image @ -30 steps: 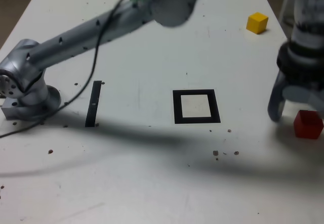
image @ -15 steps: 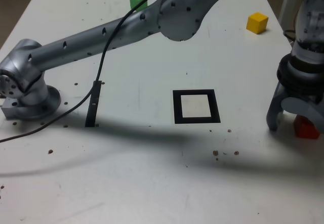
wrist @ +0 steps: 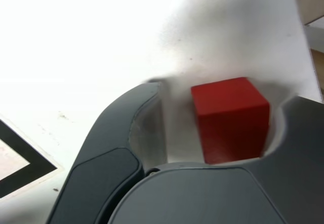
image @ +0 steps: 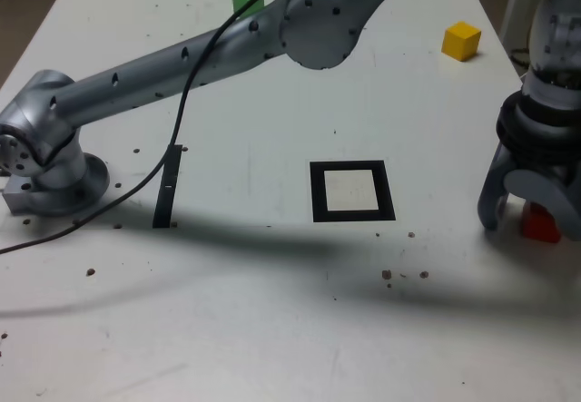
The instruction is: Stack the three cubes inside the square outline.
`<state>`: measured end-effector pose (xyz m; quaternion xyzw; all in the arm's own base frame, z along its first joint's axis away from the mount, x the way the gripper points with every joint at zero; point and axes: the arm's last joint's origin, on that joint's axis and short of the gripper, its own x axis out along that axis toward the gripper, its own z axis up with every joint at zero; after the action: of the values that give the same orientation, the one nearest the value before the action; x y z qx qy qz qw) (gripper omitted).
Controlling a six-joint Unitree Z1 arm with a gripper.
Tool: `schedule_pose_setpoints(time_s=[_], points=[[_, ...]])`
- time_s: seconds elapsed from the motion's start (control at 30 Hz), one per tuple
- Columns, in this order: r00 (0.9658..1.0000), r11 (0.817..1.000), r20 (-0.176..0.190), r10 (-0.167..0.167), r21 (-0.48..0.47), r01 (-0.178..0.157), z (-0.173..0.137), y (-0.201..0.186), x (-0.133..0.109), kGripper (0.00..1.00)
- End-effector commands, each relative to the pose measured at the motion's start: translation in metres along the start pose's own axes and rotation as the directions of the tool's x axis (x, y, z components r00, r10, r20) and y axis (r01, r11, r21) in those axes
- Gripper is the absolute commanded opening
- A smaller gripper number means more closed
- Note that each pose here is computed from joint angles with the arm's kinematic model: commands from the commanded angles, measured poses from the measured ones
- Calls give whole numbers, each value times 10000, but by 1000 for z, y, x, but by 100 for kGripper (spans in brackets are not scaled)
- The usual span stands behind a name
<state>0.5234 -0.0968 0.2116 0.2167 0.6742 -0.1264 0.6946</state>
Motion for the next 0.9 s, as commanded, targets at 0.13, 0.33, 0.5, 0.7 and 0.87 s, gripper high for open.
schedule_pose_setpoints(time_s=[0.13,0.33,0.5,0.7,0.87], points=[[9997,9998,136,178,-53,-177,-1,0,-8,29],[10000,9999,37,67,-77,-67,-1,-1,-5,29],[10000,10000,69,-10,-96,11,-1,-1,-7,28],[9999,9999,109,-48,-100,49,-2,-2,-9,28],[9997,9999,261,9,-122,-6,-5,-1,-19,28]])
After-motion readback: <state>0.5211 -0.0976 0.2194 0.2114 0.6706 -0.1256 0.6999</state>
